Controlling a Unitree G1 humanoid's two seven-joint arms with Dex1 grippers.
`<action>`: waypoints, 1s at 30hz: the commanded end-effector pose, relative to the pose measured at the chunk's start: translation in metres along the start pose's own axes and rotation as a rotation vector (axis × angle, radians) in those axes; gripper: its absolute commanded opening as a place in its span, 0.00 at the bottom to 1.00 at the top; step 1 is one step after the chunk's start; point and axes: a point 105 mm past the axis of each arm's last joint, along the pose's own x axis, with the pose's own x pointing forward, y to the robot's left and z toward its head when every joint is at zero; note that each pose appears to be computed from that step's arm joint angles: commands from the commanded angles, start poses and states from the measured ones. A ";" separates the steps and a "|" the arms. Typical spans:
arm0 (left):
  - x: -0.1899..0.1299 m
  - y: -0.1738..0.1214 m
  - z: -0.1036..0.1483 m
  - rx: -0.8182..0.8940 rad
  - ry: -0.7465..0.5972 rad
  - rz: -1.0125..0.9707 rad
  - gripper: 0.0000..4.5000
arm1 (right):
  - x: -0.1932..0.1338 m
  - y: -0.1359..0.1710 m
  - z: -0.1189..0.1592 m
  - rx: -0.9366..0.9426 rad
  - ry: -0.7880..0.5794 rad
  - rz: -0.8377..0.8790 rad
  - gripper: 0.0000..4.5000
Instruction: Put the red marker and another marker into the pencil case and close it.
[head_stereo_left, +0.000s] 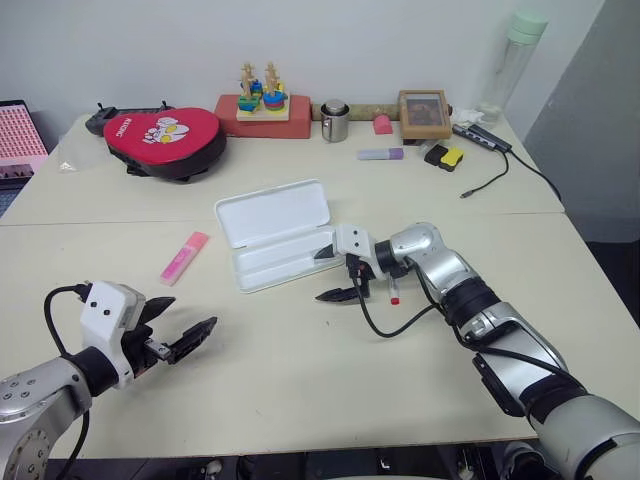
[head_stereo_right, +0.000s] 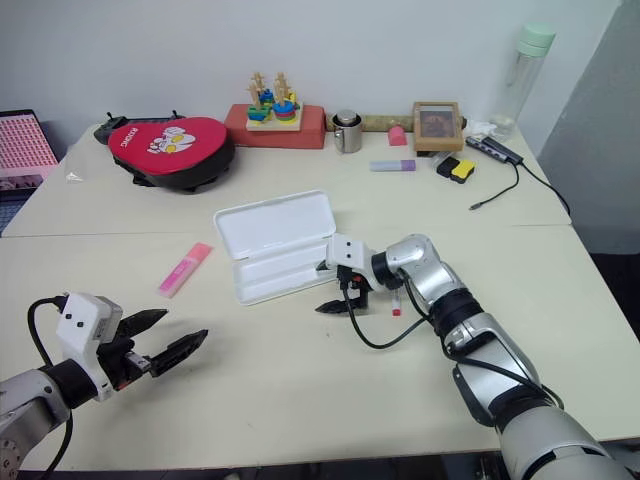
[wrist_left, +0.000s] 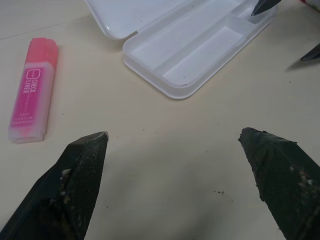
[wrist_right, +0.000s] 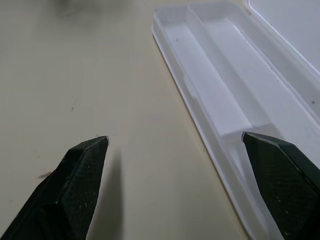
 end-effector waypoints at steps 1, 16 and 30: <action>0.001 -0.003 0.008 0.037 -0.030 0.001 1.00 | -0.006 -0.007 0.001 -0.047 0.038 -0.010 1.00; 0.007 -0.004 0.009 0.029 -0.049 0.008 1.00 | -0.009 0.000 -0.005 -0.082 0.129 0.071 0.35; 0.012 -0.003 0.007 0.030 -0.044 0.020 1.00 | -0.016 0.010 -0.002 -0.130 0.128 0.121 0.01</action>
